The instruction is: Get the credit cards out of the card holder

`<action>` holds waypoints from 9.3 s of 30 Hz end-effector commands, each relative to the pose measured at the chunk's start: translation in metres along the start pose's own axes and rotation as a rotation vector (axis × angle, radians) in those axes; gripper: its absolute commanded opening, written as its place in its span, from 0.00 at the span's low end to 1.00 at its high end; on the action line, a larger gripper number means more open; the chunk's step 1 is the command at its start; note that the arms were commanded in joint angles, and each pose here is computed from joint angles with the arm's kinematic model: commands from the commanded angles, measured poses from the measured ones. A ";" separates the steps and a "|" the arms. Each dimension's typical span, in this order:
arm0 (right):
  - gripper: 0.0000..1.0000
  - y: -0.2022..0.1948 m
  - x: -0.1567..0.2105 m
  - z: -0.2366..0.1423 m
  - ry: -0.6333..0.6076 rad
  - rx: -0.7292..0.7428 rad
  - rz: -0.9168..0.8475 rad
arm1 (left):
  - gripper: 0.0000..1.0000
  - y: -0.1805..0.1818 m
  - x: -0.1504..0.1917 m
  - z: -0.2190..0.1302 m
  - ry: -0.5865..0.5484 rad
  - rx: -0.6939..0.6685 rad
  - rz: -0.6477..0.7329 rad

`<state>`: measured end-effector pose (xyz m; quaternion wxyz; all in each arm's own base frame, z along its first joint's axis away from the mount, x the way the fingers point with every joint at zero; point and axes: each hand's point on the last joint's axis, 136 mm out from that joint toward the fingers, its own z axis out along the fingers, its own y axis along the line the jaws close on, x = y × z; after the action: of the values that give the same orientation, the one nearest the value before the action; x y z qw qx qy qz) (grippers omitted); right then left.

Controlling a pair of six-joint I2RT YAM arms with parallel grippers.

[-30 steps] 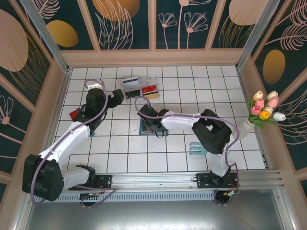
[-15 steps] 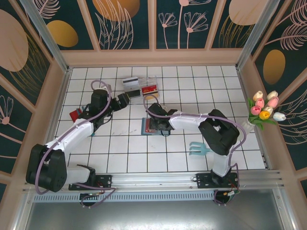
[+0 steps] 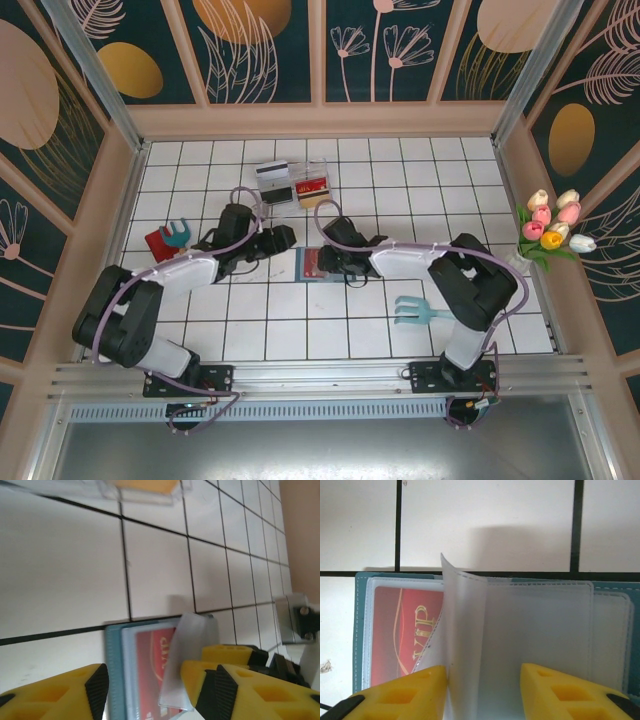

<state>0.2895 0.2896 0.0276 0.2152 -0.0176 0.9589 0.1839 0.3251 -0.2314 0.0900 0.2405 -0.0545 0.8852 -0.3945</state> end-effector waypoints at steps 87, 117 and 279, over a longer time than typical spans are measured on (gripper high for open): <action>0.55 0.042 -0.036 -0.110 -0.084 -0.553 0.101 | 0.29 -0.003 0.016 0.022 -0.057 -0.217 -0.129; 0.20 0.021 0.003 -0.016 0.139 -0.355 0.194 | 0.17 0.002 0.058 0.050 0.121 -0.099 -0.208; 0.02 0.056 -0.098 -0.236 -0.327 -1.153 0.288 | 0.11 -0.230 -0.030 -0.063 -0.127 0.759 -0.041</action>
<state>0.2830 0.2577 0.2746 0.2774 0.0429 0.6669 0.6903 0.3033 -0.3362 0.2752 0.2584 -0.0388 0.6906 -0.6744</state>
